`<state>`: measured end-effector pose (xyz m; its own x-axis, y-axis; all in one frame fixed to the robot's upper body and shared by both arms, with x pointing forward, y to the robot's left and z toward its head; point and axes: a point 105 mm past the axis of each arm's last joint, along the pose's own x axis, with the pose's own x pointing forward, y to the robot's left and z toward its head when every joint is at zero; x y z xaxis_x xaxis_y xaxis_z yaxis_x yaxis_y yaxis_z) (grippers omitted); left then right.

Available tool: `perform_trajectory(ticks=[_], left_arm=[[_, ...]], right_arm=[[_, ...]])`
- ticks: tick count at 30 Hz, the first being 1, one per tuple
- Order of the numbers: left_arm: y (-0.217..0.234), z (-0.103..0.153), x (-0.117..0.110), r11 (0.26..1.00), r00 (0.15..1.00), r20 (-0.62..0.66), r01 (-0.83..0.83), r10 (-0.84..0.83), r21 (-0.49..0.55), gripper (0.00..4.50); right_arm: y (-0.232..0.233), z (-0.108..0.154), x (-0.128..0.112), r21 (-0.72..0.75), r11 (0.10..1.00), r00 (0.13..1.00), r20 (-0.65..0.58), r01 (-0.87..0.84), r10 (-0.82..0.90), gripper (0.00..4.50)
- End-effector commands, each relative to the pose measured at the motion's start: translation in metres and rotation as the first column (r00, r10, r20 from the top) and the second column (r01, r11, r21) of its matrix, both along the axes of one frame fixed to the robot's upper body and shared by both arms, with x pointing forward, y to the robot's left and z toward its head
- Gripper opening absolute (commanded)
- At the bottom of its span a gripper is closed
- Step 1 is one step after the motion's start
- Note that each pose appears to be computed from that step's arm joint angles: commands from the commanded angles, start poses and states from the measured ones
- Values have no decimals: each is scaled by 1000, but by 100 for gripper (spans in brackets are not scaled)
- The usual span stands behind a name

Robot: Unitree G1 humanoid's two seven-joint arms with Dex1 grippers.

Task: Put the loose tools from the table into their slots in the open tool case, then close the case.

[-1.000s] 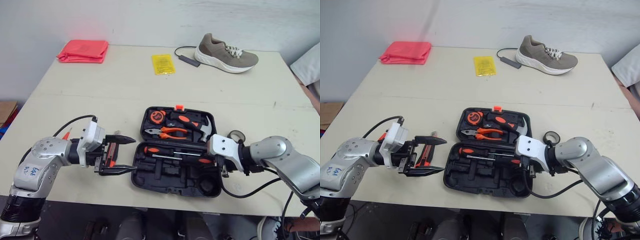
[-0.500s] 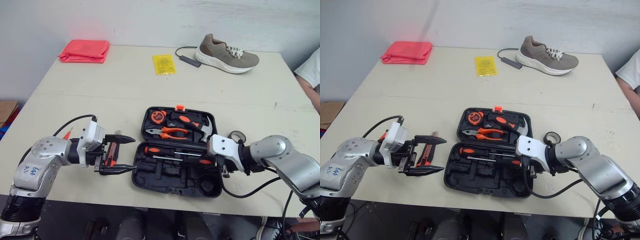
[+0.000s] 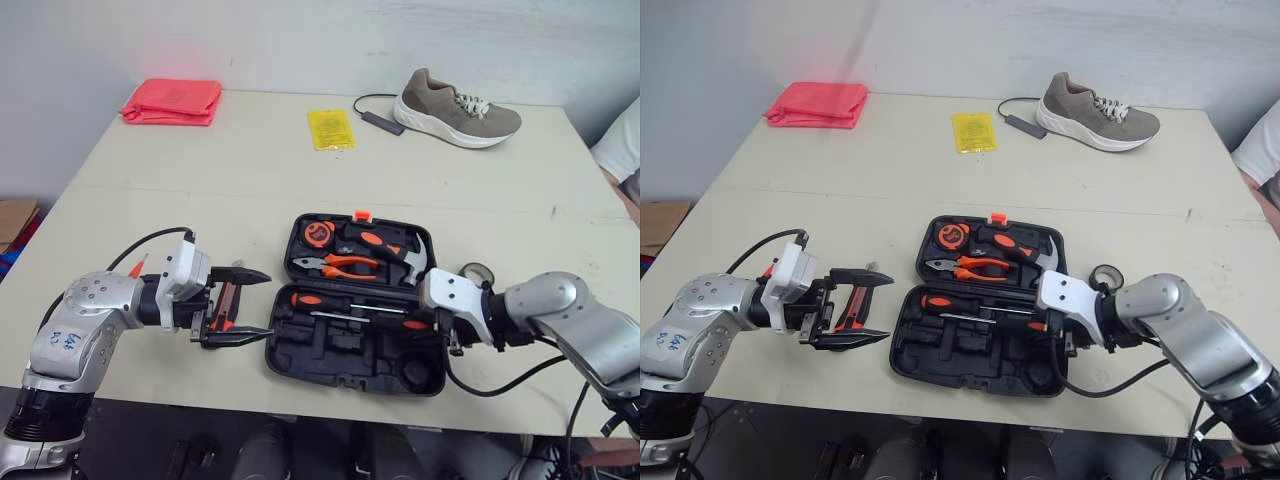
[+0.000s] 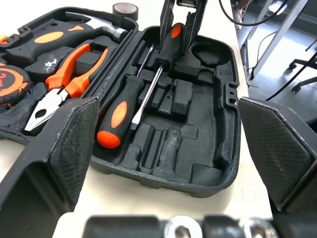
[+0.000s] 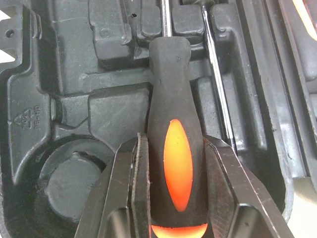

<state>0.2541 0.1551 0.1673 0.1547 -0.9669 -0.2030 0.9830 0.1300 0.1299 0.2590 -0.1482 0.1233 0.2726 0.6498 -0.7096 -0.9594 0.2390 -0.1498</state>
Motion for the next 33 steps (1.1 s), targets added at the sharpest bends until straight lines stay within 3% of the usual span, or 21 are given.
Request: perform_trajectory(ticks=[1, 6, 13, 21, 23, 26, 33], left_arm=[[2, 1, -1, 1000, 1000, 12, 4, -4, 1, 450], [3, 0, 0, 1000, 1000, 13, 1, -1, -1, 450], [3, 0, 2, 1000, 1000, 18, 0, 0, -4, 450], [2, 1, 3, 1000, 1000, 21, 0, 0, -5, 450], [2, 2, 2, 1000, 1000, 20, 0, 0, -5, 450], [4, 2, 3, 1000, 1000, 20, -5, 5, -6, 450], [7, 1, 4, 1000, 1000, 13, -12, 12, -6, 450]], right_arm=[[1, -4, 0, 26, 1000, 1000, -2, 1, -1, 103], [-3, 3, -1, 29, 999, 1000, 10, -16, 16, 103], [-8, -12, -4, 4, 1000, 1000, -23, 2, -2, 103], [-7, -12, -4, 2, 1000, 999, -39, 1, 0, 103], [-6, -9, -4, 2, 1000, 1000, -24, -12, 12, 210], [-6, 2, 0, 15, 999, 999, 21, -31, 31, 335], [-13, 23, -7, 16, 998, 998, 17, -61, 60, 335]])
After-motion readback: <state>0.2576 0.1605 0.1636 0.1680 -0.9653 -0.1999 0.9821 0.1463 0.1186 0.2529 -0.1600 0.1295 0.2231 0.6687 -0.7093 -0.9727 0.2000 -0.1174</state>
